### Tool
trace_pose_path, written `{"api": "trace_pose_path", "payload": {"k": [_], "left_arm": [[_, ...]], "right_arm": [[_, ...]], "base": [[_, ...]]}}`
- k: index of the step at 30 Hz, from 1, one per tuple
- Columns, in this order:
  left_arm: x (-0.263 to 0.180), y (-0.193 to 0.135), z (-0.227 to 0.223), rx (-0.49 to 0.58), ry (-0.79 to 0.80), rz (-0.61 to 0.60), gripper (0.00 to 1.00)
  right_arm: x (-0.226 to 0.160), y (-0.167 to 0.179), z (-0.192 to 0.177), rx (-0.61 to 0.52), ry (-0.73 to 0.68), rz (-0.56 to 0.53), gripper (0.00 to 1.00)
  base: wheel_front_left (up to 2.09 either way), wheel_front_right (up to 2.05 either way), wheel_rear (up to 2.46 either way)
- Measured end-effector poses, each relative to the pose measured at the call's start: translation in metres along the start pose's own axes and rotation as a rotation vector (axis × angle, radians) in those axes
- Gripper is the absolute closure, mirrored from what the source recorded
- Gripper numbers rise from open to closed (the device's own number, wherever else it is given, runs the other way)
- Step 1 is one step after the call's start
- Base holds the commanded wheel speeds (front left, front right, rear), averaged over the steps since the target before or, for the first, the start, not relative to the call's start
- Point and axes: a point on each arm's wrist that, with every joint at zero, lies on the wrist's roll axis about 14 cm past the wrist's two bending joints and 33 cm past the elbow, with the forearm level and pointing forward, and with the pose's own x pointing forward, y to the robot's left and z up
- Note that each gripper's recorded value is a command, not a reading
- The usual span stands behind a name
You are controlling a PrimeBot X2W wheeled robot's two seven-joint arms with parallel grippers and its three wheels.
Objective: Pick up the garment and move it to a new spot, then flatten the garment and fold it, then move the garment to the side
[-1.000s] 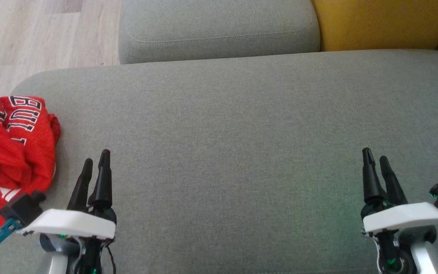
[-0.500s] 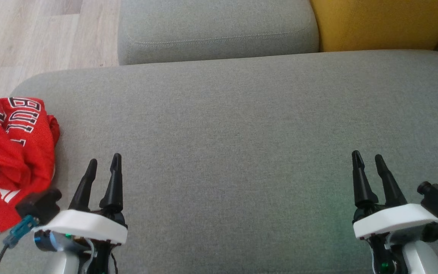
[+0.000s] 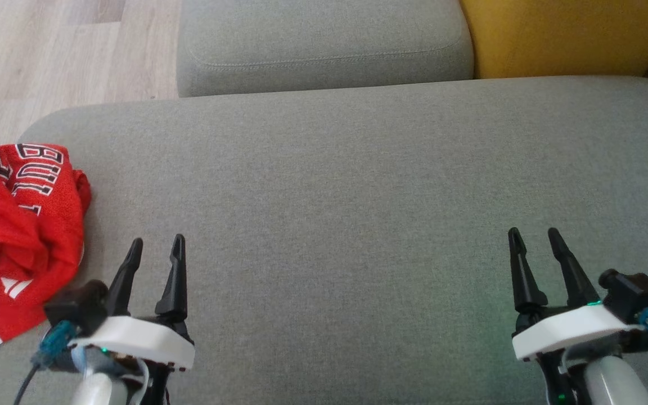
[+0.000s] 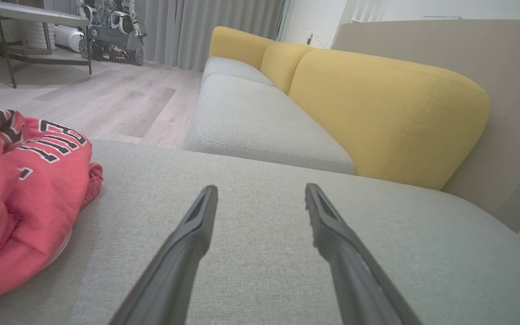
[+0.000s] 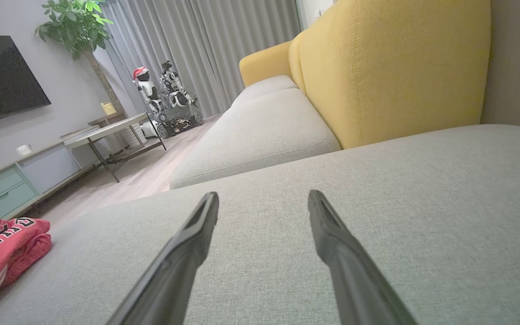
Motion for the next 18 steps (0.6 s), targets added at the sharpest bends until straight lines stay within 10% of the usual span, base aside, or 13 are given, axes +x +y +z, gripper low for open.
{"api": "trace_pose_path", "payload": {"k": [18], "left_arm": [[-0.008,-0.004,-0.013,0.169,0.014,-0.023,0.00]], "right_arm": [[0.001,0.008,-0.002,-0.196,0.004,0.034,0.00]], "base": [[0.00,0.00,0.00]]}}
